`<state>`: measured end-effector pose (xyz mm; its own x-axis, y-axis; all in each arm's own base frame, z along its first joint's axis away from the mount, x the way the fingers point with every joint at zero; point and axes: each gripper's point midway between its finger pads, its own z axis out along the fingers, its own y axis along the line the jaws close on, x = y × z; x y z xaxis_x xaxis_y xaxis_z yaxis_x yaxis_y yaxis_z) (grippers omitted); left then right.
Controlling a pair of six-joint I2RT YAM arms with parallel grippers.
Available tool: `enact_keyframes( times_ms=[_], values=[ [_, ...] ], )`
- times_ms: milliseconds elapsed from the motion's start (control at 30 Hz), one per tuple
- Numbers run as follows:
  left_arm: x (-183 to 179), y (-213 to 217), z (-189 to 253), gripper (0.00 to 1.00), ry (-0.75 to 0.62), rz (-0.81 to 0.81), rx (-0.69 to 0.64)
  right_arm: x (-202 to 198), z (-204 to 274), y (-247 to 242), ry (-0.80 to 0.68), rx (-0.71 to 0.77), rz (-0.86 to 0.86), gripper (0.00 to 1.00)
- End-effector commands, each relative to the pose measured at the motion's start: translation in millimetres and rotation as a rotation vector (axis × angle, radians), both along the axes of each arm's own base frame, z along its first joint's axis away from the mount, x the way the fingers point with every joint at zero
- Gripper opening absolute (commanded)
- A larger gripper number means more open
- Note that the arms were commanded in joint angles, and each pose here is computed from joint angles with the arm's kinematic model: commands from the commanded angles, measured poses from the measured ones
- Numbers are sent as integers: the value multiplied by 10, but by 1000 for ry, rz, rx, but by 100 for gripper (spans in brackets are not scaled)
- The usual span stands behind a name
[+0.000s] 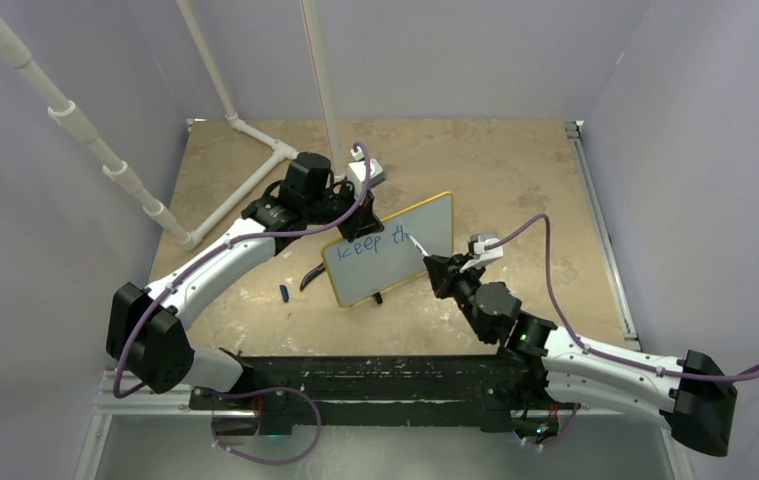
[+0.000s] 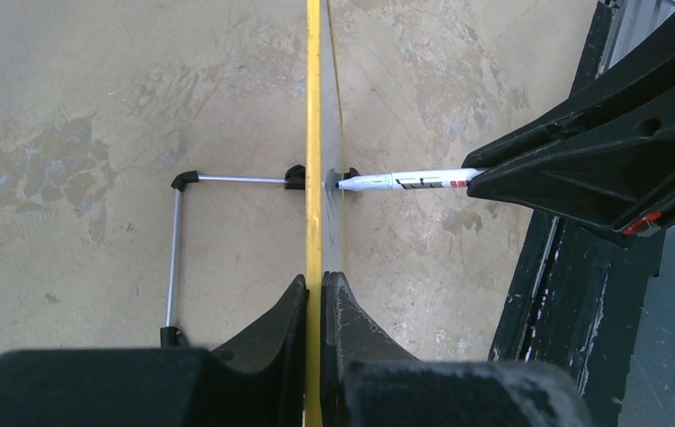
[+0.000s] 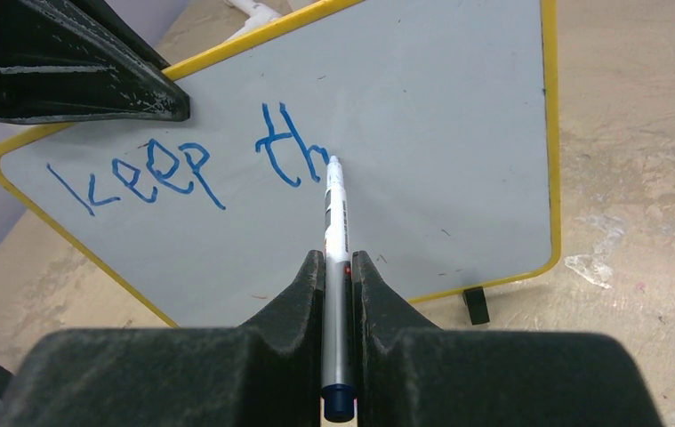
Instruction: Write a sentence on the whiteboard
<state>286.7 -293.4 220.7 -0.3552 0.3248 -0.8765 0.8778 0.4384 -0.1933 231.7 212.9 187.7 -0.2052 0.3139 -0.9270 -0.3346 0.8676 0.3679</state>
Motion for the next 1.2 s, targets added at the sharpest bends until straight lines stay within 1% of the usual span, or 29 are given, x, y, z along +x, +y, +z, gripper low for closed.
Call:
enact_keyframes(
  times_ms=[0, 333, 567, 833, 1167],
  values=[
    [-79, -64, 2, 0, -2, -58, -18, 56, 206, 16, -49, 38, -16, 0],
    [-78, -67, 0, 0, -1, -59, -18, 110, 173, -74, -41, 21, -79, 0],
    [-80, -63, 1, 0, -1, -58, -17, 113, 239, -157, -54, 32, -111, 0],
    [-81, -65, 10, 0, -3, -59, -18, 106, 332, -73, -90, 26, -65, 0],
    [-83, -64, 9, 0, -3, -59, -19, 109, 271, 46, -84, 4, -22, 0]
  ],
)
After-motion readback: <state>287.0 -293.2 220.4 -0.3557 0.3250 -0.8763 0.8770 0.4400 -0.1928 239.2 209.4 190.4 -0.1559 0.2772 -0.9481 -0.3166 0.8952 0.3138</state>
